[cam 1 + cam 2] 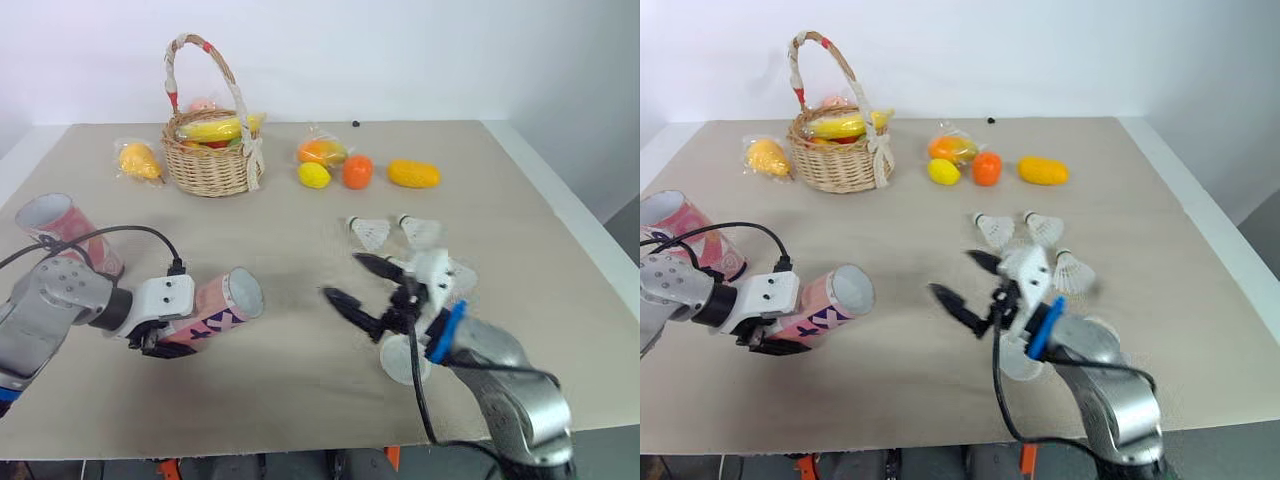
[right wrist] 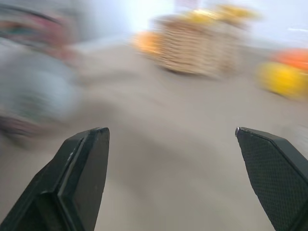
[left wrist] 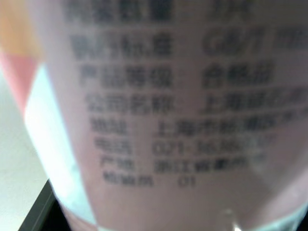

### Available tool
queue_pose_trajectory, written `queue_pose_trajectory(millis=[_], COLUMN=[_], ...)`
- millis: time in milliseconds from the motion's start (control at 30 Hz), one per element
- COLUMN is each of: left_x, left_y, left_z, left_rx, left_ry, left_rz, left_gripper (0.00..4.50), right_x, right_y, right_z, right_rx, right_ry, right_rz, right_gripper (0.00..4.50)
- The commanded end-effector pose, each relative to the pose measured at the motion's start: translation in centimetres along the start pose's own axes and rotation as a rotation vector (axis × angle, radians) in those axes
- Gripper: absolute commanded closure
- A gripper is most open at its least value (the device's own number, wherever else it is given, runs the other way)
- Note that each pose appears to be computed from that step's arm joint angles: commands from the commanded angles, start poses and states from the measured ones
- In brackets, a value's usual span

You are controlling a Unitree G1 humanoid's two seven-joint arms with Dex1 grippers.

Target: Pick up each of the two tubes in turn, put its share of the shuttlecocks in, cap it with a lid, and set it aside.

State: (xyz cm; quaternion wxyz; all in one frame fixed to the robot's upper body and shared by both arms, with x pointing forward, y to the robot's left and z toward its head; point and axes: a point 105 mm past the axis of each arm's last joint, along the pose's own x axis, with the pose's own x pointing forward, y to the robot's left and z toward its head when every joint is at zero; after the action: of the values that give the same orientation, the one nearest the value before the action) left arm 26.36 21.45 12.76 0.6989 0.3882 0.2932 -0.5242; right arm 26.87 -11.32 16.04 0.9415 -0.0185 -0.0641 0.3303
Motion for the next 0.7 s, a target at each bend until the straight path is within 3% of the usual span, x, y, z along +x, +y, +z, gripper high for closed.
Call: queue_pose_trajectory(millis=[33, 133, 300, 700], left_x=[-0.5, -0.3, -0.1, -0.2], left_y=[0.5, 0.7, 0.8, 0.5], left_z=[0.7, 0.7, 0.9, 1.0], left_rx=[0.035, 0.045, 0.052, 0.038], left_ry=[-0.005, -0.006, -0.012, -0.015], left_rz=[0.019, 0.009, 0.000, 0.007], left_gripper=[1.24, 1.24, 1.24, 1.24], right_x=[-1.6, -3.3, -3.7, 0.4], right_y=[-1.5, -2.8, -2.8, -3.3], right_z=[1.3, 0.1, -2.1, -4.4], right_rx=[-0.090, -0.084, -0.035, 0.058], right_ry=[-0.072, -0.041, 0.048, 0.146], right_rz=[-0.176, -0.304, -0.331, -0.297], right_gripper=[0.04, 0.04, 0.04, 0.04])
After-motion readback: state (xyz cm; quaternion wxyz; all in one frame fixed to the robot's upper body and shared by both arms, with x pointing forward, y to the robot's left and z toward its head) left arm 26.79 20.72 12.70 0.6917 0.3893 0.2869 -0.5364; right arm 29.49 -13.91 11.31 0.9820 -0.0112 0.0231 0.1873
